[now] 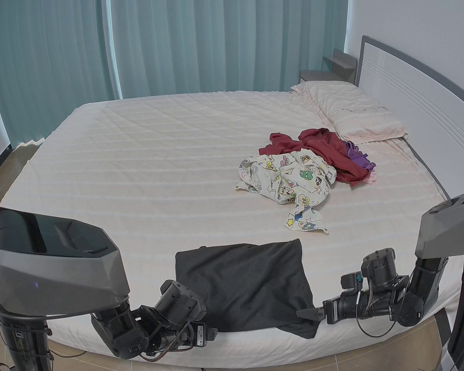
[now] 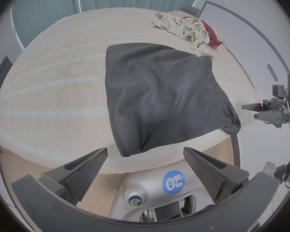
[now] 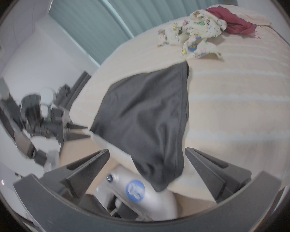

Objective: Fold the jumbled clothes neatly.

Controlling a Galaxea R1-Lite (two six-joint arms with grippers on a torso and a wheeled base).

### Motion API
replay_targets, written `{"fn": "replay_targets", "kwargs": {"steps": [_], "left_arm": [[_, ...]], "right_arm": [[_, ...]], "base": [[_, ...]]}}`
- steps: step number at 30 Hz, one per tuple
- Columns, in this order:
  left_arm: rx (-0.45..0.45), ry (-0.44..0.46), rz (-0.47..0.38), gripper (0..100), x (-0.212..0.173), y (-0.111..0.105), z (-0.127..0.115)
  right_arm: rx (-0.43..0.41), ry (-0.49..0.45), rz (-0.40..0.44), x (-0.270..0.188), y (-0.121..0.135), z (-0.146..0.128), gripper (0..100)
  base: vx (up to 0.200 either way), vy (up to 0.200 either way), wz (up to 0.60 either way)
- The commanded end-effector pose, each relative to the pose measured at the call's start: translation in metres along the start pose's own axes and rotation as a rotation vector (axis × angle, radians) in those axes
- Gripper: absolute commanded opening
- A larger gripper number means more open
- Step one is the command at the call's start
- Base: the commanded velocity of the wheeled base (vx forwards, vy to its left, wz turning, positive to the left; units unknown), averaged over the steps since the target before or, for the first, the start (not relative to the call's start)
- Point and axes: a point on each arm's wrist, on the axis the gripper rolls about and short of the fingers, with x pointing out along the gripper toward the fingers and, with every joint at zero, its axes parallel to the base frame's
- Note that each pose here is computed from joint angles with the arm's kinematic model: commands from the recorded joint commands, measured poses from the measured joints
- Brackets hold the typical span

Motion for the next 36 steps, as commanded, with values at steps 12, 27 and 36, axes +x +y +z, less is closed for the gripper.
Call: {"fn": "replay_targets", "kwargs": {"steps": [12,27,36], "left_arm": [[-0.321,-0.203,-0.109,100,-0.005,0.012,0.065],[-0.489,-0.251,-0.113,100,0.01,0.022,0.091],[-0.517,-0.268,-0.093,100,0.022,0.03,0.1]], "right_arm": [[0.26,-0.305,-0.127,0.09,-0.035,0.08,100],[0.277,-0.366,-0.173,0.115,-0.048,0.096,0],[0.304,-0.386,-0.173,0.112,-0.05,0.099,0]], "base": [[0.0,0.0,0.0],[0.0,0.0,0.0],[0.0,0.0,0.0]]}}
